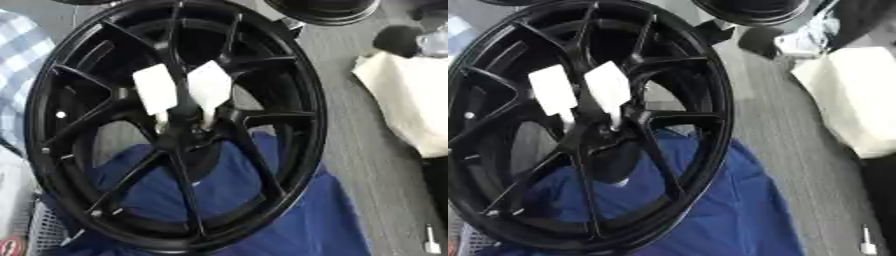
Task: Pull the pin out of the wheel hub.
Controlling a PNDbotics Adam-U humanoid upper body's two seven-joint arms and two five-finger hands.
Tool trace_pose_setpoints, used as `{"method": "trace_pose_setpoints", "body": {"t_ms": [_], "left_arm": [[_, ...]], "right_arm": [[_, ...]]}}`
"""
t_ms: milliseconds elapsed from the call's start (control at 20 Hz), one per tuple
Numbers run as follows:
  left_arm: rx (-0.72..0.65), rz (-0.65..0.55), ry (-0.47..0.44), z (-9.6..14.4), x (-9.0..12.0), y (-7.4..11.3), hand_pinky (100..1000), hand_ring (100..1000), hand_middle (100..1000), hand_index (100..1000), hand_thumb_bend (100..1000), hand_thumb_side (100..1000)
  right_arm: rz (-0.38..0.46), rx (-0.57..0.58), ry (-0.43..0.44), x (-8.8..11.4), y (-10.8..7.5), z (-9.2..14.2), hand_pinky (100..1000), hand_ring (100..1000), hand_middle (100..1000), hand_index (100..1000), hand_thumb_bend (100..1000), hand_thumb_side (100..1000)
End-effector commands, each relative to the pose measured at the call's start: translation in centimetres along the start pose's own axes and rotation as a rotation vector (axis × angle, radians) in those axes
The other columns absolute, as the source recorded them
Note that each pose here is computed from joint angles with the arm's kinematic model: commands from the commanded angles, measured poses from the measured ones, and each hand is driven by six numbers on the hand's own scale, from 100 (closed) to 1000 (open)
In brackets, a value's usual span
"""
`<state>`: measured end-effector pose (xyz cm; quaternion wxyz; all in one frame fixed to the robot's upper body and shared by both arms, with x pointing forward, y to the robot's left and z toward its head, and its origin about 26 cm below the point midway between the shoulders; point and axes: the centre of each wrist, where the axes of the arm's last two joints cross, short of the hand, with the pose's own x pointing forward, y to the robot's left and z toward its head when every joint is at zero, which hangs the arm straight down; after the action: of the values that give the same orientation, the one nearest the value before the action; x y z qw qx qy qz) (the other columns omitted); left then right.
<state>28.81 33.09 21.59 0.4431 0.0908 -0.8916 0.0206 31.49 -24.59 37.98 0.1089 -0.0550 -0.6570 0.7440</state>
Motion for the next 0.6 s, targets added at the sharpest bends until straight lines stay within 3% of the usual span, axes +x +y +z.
{"method": "trace_pose_setpoints", "body": {"t_ms": [50, 600], "left_arm": [[-0.014, -0.027, -0.027, -0.4, 1.0, 0.4, 799, 782, 739, 780, 553, 476], [0.005, 0.005, -0.039, -0.6, 1.2, 0.4, 799, 783, 737, 778, 556, 472]], "right_arm": [[0.081, 0.12, -0.01, 0.1, -0.6, -0.8, 895, 843, 739, 826, 308, 393], [0.07, 0.206, -0.026, -2.4, -0.7, -6.8, 889, 832, 726, 823, 350, 382]]}}
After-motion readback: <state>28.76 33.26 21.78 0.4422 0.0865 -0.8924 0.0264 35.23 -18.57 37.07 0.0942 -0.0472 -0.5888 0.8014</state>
